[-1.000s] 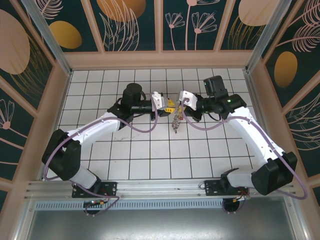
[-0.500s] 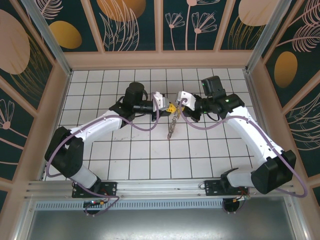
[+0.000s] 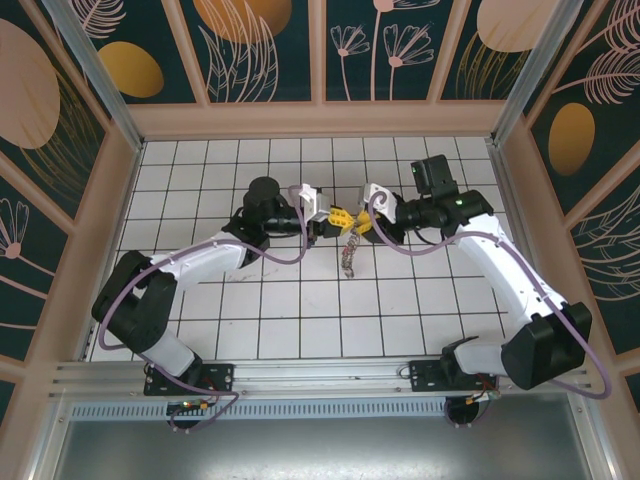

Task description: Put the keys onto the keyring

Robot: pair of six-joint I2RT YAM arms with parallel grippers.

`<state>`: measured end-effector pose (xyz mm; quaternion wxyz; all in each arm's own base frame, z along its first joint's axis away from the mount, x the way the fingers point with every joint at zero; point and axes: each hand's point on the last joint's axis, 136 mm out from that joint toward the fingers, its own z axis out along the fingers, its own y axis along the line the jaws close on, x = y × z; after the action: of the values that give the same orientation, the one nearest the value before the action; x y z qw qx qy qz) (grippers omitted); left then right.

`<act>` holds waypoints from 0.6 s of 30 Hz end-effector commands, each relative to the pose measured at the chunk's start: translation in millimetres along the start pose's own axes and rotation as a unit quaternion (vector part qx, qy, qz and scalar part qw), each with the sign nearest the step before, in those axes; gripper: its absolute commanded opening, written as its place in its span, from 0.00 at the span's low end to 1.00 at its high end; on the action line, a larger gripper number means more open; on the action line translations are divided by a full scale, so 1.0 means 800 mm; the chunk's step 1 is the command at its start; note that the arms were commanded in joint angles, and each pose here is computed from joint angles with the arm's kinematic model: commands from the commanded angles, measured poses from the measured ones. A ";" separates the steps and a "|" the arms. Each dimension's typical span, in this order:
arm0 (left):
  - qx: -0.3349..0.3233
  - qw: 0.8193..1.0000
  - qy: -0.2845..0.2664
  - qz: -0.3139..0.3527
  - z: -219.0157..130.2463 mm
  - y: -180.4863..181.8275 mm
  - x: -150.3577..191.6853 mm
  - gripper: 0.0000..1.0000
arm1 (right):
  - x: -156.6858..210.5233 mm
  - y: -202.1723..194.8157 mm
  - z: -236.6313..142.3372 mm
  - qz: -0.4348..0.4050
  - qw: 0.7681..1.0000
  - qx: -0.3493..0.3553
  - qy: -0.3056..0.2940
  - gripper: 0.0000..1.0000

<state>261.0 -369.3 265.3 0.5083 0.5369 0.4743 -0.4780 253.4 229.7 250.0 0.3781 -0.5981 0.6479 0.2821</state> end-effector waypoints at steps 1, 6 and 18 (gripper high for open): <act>0.022 0.997 -0.065 0.045 -0.004 -0.015 -0.043 0.00 | -0.004 0.008 -0.014 0.010 1.000 -0.005 -0.028 0.29; 0.018 0.996 -0.079 0.044 -0.007 -0.017 -0.047 0.00 | -0.004 0.010 -0.019 0.016 0.999 -0.010 -0.040 0.27; 0.017 0.994 -0.097 0.044 -0.006 -0.015 -0.053 0.00 | -0.024 0.009 -0.036 -0.010 0.997 0.008 -0.071 0.03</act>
<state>254.3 -367.1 283.7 0.5366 0.5082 0.4390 -0.5109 248.1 219.3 271.4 0.4122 -0.5787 0.6320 0.3096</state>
